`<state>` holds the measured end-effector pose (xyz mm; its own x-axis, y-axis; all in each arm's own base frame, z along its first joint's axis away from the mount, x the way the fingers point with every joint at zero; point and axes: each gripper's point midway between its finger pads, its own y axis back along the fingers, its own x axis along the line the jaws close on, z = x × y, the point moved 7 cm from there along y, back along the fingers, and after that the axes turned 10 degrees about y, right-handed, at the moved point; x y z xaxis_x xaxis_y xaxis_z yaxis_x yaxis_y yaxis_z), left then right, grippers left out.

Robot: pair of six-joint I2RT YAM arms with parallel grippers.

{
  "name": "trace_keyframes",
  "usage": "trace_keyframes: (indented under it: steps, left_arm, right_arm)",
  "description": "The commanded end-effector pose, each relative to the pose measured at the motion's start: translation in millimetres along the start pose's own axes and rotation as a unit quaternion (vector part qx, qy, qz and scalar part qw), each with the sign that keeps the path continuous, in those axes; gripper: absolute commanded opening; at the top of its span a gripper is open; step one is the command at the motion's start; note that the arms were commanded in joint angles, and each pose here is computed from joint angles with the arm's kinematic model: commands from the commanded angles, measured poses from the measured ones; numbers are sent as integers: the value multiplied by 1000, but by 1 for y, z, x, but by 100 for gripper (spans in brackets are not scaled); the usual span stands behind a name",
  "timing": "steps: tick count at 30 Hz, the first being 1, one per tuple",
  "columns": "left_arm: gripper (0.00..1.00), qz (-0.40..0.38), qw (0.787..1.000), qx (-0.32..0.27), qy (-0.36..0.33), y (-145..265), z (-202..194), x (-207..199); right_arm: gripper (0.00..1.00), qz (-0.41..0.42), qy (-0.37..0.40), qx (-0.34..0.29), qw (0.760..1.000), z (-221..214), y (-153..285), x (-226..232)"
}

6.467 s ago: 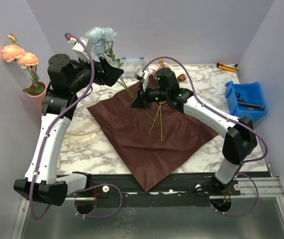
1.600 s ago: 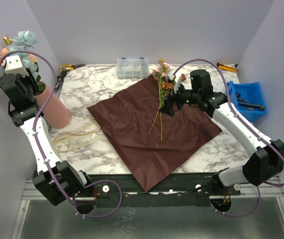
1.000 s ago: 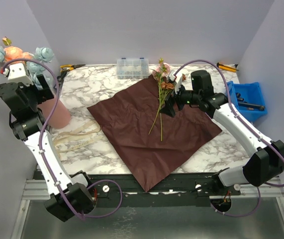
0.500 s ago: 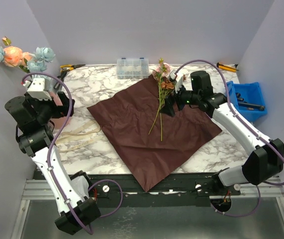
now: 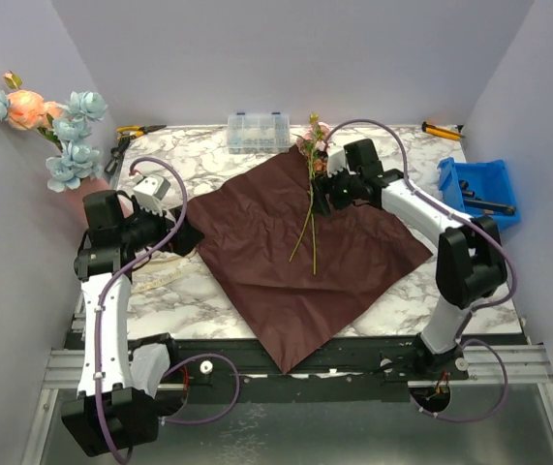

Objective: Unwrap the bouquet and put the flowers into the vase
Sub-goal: Insert the fake flower into the vase, then pick up the fake flower from the wrapping paper.

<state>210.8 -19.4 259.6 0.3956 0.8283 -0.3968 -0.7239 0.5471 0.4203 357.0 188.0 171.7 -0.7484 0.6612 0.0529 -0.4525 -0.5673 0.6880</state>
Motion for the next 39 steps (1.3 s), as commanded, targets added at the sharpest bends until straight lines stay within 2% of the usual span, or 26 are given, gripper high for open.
trace_keyframes:
  steps: [1, 12, 16, 21, 29, 33, 36, 39]
  left_arm:
    - [99, 10, 1000, 18, -10, -12, -10, 3]
    - [99, 21, 1000, 4, 3, -24, -1, 0]
    - [99, 32, 999, -5, 9, -25, 1, 2]
    - [99, 57, 998, -11, 14, -26, 3, 8]
    - [99, 62, 998, -18, 19, -25, 5, 8]
    - [99, 63, 998, -20, 20, -26, 6, 8]
    - [99, 65, 997, -21, 21, -26, 7, 9]
    - [99, 66, 997, -21, 21, -27, 5, 10]
  right_arm:
    - [67, -54, -23, -36, 998, 25, -24, -24]
    - [50, -88, -67, -40, 993, 53, -102, -67]
    - [45, -107, -76, -24, 991, 46, -124, -80]
    - [45, -128, -92, 1, 987, 29, -144, -91]
    - [43, -135, -119, 40, 983, -8, -156, -89]
    - [43, -137, -127, 41, 982, -12, -150, -85]
    - [40, -172, -138, 44, 974, -14, -142, -89]
    - [44, -217, -141, 30, 965, -16, -130, -92]
